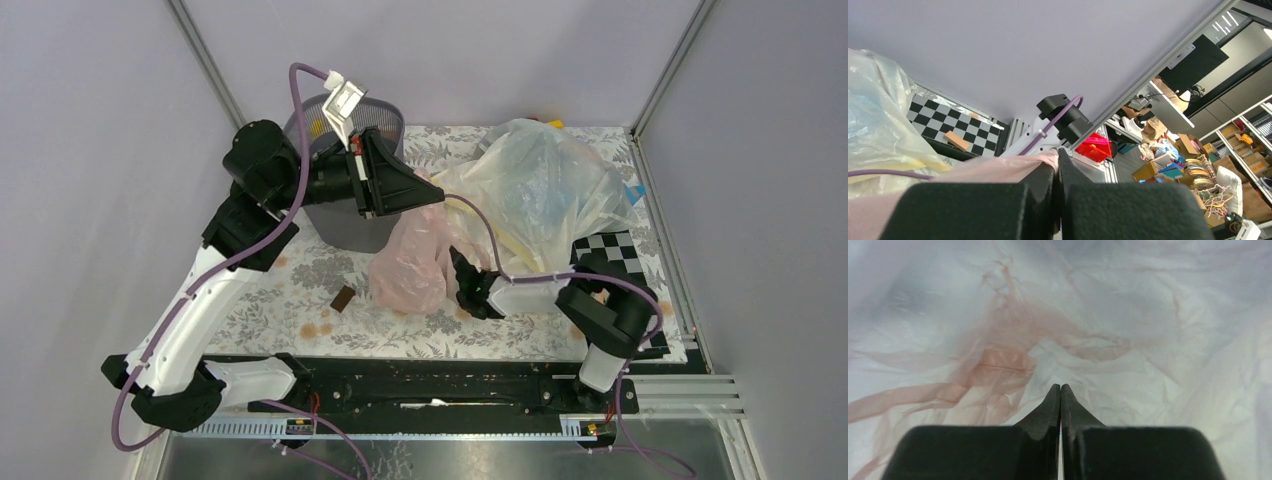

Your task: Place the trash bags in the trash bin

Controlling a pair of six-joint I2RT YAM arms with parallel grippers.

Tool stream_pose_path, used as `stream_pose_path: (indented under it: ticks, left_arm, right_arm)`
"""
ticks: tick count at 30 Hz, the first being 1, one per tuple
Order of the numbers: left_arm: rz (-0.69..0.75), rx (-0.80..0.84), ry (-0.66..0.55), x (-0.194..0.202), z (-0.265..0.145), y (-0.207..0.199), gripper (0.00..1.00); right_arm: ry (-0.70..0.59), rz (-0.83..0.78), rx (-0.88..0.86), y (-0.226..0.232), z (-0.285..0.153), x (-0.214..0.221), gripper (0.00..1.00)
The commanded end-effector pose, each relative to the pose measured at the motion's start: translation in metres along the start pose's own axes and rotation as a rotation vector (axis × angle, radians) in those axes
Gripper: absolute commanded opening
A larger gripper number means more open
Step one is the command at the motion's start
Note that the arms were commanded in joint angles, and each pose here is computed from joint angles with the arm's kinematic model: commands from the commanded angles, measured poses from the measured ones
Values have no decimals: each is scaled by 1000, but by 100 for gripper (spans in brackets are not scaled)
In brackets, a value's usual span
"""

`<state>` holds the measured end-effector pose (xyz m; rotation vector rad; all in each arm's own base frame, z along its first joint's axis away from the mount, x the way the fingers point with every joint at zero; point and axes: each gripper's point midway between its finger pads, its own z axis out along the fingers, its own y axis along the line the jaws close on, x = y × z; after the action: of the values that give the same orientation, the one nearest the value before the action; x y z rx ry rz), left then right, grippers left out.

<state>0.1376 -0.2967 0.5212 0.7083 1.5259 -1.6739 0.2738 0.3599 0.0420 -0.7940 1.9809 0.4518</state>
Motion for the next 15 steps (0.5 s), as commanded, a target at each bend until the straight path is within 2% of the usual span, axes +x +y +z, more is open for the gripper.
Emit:
stream_pose_path:
  ticks: [1,4,9,15]
  left_arm:
    - [122,55,-46,-22,-14,-33,0]
    - [146,-50,-33,-19,-20,-20,0]
    - [267,-193,-65,-36,-40,-22,0]
    - [476,-292,-189,-68,-64,-37,0]
  right_arm:
    - [-52,46,101,-25,-32,-40,0]
    - [-101,74,172,-45,-61,-72,0]
    - [-205,116,234,-65,-110,-134,0]
    - [-296,131,134,-51,-156,-205,0]
